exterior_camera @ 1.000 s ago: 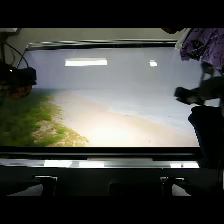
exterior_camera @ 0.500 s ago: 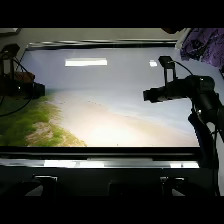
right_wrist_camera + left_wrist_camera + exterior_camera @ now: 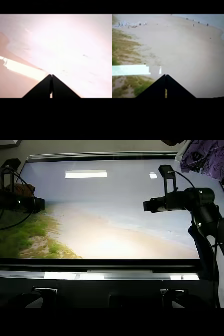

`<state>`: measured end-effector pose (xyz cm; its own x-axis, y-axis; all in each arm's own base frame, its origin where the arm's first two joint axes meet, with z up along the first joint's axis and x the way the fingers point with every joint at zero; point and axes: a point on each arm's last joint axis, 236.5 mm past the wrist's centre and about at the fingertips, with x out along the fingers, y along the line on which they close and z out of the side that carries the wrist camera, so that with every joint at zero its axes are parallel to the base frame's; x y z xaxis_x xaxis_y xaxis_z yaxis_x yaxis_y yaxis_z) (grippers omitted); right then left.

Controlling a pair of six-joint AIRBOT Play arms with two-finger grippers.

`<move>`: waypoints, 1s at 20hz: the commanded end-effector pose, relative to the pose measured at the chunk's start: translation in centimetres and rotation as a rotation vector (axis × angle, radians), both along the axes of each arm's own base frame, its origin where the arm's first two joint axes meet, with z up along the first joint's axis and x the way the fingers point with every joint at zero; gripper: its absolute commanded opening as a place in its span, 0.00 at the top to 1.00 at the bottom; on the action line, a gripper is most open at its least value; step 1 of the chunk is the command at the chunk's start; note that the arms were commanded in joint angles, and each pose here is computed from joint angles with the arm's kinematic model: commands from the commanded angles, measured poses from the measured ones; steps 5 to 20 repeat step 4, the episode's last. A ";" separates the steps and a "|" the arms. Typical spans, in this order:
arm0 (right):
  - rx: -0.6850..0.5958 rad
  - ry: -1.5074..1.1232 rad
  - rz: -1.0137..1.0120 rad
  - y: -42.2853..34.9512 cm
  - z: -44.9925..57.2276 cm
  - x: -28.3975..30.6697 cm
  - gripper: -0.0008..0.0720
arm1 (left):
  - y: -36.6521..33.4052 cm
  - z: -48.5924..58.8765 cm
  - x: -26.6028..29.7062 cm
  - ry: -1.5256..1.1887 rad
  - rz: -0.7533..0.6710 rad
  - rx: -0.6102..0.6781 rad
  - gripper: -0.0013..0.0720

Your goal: Fold the clothes and pants, and hang the long-sleeved shirts on hangers.

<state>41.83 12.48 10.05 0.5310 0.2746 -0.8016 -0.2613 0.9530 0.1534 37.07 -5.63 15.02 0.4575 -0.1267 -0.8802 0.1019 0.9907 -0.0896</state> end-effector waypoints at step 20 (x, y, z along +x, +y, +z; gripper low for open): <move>0.000 -0.007 0.000 0.0 0.1 0.1 0.95 | 0.0 0.0 -0.1 0.002 -0.001 0.001 0.95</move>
